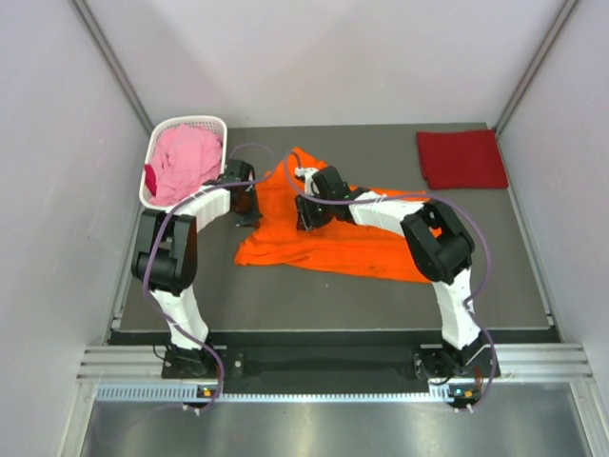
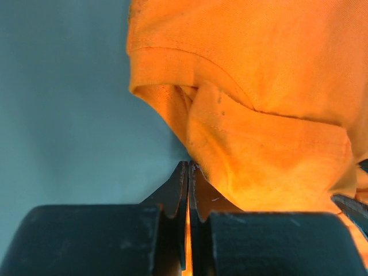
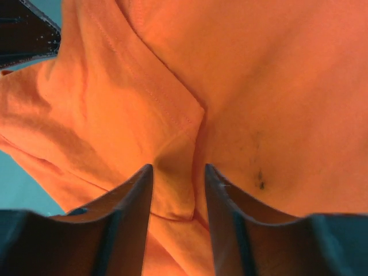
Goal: Fold and stack the t-shirts
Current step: Fold the tshirt
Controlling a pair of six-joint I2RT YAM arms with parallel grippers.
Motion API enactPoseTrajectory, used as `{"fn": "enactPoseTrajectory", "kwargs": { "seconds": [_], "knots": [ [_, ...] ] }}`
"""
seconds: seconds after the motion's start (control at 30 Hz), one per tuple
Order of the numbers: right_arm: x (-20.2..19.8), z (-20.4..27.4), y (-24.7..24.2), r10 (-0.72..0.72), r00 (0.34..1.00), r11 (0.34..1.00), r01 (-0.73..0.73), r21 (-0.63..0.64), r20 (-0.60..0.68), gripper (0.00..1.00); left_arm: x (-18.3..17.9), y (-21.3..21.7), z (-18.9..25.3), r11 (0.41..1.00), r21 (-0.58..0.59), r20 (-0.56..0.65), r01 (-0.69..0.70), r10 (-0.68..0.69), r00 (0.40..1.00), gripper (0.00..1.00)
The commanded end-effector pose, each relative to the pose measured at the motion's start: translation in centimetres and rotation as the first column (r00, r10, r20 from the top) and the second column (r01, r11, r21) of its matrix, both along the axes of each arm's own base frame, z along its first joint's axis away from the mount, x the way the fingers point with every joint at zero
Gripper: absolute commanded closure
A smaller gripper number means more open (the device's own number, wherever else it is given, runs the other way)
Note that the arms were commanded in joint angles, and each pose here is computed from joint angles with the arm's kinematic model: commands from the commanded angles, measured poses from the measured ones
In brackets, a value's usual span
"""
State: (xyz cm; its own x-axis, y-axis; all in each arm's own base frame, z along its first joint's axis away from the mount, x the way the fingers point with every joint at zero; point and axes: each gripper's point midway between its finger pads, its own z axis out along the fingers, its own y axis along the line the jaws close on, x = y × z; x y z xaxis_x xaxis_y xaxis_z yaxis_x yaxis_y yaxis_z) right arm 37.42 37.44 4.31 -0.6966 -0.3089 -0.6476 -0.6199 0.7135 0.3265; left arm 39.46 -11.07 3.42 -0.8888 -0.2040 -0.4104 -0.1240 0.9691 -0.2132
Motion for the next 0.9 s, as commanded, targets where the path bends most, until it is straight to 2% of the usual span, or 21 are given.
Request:
{"fn": "enactPoseTrajectory", "kwargs": {
  "seconds": [0.0, 0.07, 0.1, 0.23, 0.3, 0.57, 0.87],
  "knots": [
    [0.9, 1.7, 2.2, 0.023, 0.998, 0.998, -0.027, 0.053, 0.066, 0.62, 1.8, -1.0, 2.3, 0.999, -0.05, 0.084, 0.018, -0.014, 0.996, 1.0],
    [1.0, 1.6, 2.3, 0.016, 0.998, 0.998, -0.02, 0.056, 0.064, 0.69, 1.7, -1.0, 2.5, 0.998, -0.056, 0.084, 0.014, -0.01, 0.996, 1.0],
    [0.9, 1.6, 2.3, 0.015, 0.998, 0.998, -0.019, 0.059, 0.065, 0.79, 1.7, -1.0, 2.5, 0.998, -0.059, 0.084, 0.009, -0.004, 0.996, 1.0],
    [1.0, 1.6, 2.3, 0.007, 0.998, 0.998, -0.011, 0.069, 0.063, 0.9, 1.8, -1.1, 3.0, 0.998, -0.067, 0.097, -0.003, 0.01, 0.995, 1.0],
    [1.0, 2.0, 2.3, -0.001, 0.997, 0.997, -0.005, 0.082, 0.073, 1.0, 1.8, -1.1, 3.3, 0.997, -0.07, 0.096, -0.014, 0.02, 0.995, 1.0],
    [0.8, 5.6, 1.6, -0.064, 0.992, 0.99, 0.048, 0.136, 0.111, 1.0, 2.4, -1.1, 5.9, 0.996, -0.08, 0.143, -0.039, 0.05, 0.988, 1.0],
    [0.3, 6.5, 0.8, -0.122, 0.982, 0.985, 0.102, 0.141, 0.145, 1.0, 2.8, -0.7, 7.3, 0.997, -0.037, 0.189, -0.067, 0.073, 0.979, 1.0]
  ]
}}
